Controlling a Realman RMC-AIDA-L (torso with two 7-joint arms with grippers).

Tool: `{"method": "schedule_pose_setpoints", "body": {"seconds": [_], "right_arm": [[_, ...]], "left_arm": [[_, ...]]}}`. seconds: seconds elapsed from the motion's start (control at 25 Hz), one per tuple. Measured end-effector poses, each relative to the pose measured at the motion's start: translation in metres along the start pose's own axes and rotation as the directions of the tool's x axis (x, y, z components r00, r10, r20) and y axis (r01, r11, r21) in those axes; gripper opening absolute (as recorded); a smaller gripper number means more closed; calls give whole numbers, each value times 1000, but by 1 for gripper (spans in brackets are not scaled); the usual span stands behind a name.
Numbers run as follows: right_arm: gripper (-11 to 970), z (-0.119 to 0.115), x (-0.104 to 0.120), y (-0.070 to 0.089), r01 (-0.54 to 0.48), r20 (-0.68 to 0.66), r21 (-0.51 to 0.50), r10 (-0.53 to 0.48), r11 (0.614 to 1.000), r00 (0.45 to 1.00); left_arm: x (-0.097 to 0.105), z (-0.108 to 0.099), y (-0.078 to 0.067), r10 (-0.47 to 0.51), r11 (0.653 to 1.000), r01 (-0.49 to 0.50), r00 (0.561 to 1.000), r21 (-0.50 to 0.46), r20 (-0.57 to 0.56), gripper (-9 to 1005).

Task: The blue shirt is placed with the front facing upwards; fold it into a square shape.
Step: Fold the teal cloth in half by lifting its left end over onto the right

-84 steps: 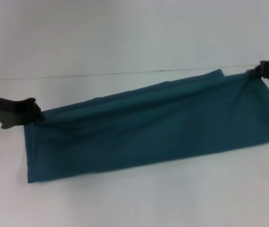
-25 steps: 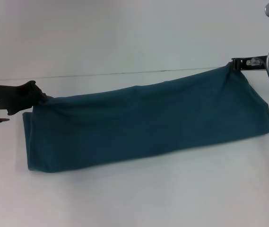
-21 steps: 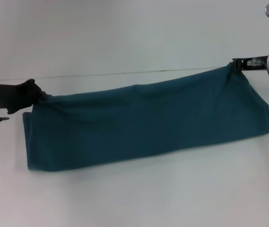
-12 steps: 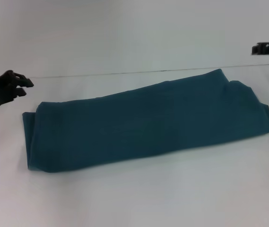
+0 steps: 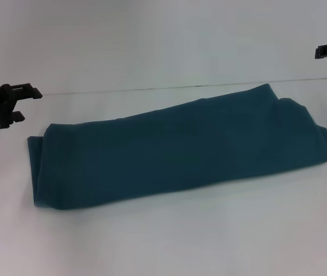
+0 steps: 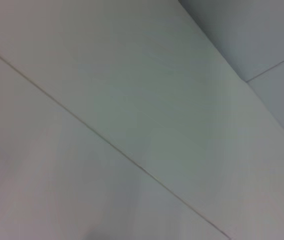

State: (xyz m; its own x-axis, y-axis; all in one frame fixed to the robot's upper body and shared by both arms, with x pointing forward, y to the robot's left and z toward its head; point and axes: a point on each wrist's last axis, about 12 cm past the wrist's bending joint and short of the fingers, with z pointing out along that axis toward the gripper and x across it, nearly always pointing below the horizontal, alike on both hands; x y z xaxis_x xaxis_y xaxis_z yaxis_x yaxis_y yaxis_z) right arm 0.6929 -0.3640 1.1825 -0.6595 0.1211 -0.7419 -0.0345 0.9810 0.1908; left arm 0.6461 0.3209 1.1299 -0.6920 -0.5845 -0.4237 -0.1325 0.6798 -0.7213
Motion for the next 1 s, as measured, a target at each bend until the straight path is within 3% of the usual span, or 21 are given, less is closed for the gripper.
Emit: {"method": "schedule_pose_setpoints", "body": {"seconds": [0.12, 0.2, 0.24, 0.28, 0.44, 0.72, 0.8, 1.0], "right_arm": [[628, -6, 5, -1, -16, -16, -58, 15, 998, 1000], [752, -16, 16, 0, -41, -47, -184, 33, 982, 998], [824, -16, 16, 0, -41, -47, -184, 33, 982, 998], [897, -21, 22, 1, -51, -60, -245, 38, 968, 997], [921, -44, 56, 7, -44, -55, -491, 20, 870, 998], [926, -77, 124, 10, -82, -25, -743, 95, 664, 995], [926, -81, 139, 9, -97, -25, -768, 122, 633, 992], [925, -83, 167, 5, -146, -67, -787, 151, 599, 986]], "left_arm": [[1, -1, -1, 5, 1000, -5, 1000, 13, -9, 728], [3, -3, -3, 23, 998, -21, 1000, 50, -21, 818], [5, -4, -3, 30, 997, -28, 999, 72, -27, 840], [8, -6, -4, 41, 994, -37, 999, 107, -32, 861], [21, -16, -4, 83, 969, -69, 995, 239, -48, 947], [52, -28, 13, 42, 949, -4, 993, 314, -115, 930], [60, -30, 20, 8, 946, 27, 994, 324, -107, 930], [74, -33, 32, -35, 933, 62, 996, 354, -82, 929]]}}
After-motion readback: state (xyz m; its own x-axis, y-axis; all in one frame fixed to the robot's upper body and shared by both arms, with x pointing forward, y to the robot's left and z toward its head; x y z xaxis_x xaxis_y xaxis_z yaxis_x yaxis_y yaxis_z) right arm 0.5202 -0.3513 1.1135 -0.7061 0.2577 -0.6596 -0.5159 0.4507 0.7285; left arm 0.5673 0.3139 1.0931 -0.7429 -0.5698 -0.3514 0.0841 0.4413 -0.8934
